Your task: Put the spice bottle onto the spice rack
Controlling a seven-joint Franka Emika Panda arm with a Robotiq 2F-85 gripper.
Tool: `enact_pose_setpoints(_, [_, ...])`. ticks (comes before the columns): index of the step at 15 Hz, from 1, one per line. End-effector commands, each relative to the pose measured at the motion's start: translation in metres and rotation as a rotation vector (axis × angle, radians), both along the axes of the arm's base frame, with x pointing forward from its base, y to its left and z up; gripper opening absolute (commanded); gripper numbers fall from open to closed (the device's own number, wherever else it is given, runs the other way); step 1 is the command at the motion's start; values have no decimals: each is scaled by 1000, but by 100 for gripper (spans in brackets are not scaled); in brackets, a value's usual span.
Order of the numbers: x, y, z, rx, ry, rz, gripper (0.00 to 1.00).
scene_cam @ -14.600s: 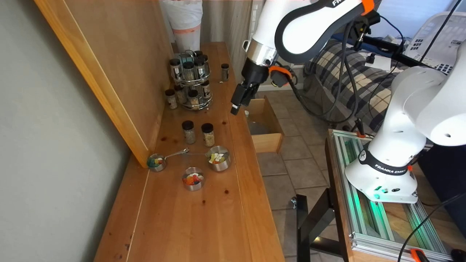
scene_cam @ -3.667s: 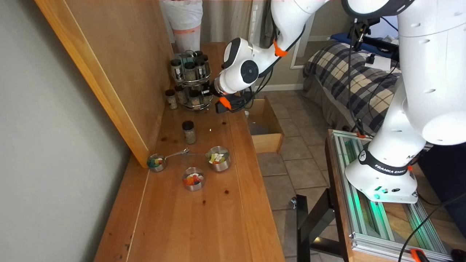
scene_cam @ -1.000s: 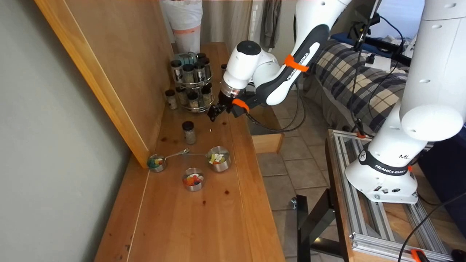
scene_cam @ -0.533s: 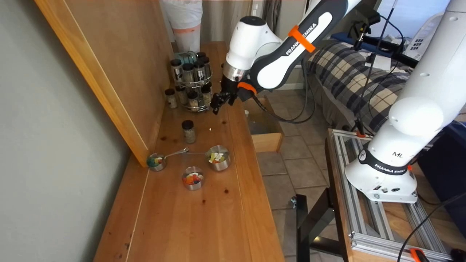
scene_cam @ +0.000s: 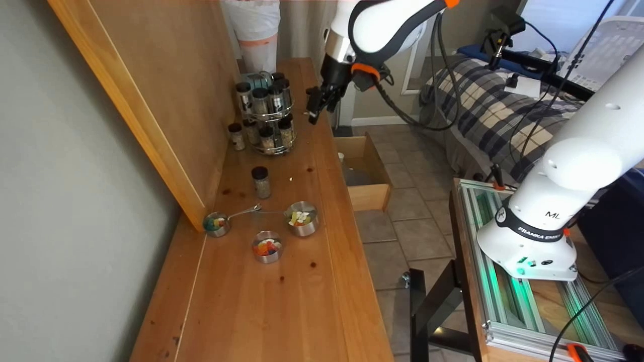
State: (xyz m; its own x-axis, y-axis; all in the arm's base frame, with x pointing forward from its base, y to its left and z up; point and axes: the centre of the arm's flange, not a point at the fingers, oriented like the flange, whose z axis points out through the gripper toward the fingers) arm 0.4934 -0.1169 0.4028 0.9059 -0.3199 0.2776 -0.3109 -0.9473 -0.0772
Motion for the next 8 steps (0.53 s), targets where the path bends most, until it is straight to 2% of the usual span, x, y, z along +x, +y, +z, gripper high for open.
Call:
enact_pose_setpoints(1, [-50,-6,45,-13,-19,97,100])
enact_pose_setpoints(2, [-55,-9,52,10,-35,139,100])
enact_pose_setpoints(3, [-26,-9,38,-9,-20,76,100])
enact_pose_setpoints(8, [-42,-9,48,2,-36,128,100])
